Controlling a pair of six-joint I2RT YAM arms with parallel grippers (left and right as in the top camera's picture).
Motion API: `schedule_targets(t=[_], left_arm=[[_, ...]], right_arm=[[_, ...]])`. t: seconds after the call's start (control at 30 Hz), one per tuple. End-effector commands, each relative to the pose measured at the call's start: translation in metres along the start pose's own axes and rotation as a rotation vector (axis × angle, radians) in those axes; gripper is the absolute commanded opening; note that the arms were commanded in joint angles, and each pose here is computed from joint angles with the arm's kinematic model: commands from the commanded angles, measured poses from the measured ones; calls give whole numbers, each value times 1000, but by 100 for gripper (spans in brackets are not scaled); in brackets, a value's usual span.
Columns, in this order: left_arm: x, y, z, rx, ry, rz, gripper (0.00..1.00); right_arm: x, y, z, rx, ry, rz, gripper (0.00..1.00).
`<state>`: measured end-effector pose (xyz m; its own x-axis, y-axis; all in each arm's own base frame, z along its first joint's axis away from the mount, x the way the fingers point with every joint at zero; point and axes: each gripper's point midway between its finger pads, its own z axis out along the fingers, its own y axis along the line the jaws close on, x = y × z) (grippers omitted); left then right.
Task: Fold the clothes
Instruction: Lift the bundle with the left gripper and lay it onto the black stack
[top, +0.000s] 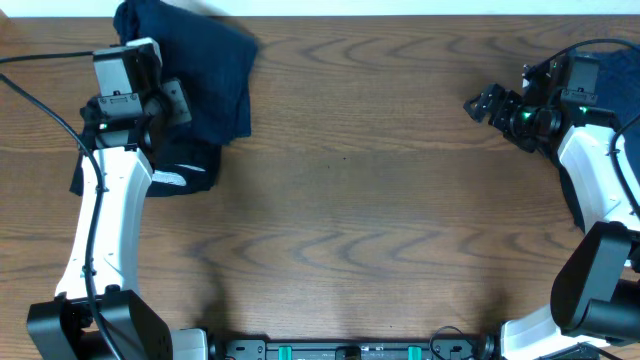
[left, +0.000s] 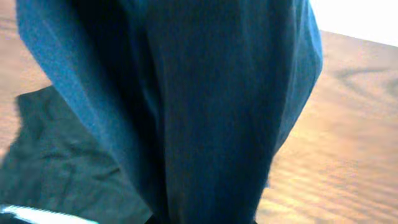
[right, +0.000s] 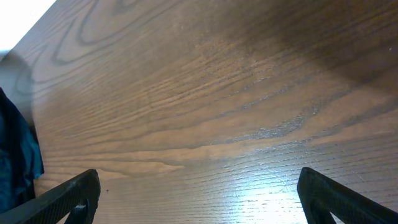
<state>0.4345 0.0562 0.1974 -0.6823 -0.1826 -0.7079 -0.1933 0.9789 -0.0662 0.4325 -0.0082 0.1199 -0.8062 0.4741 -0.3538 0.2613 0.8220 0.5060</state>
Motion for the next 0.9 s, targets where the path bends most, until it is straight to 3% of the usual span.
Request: schedule_targets(t=[0.0, 0.2, 0.87], left_arm=[[-19, 24, -15, -136, -60, 96, 6], [-14, 50, -6, -244, -27, 128, 6], [15, 128, 78, -351, 54, 30, 8]], right_arm=[[1, -2, 2, 3, 6, 4, 99], [1, -2, 2, 3, 6, 4, 99], [1, -2, 2, 3, 6, 4, 99]])
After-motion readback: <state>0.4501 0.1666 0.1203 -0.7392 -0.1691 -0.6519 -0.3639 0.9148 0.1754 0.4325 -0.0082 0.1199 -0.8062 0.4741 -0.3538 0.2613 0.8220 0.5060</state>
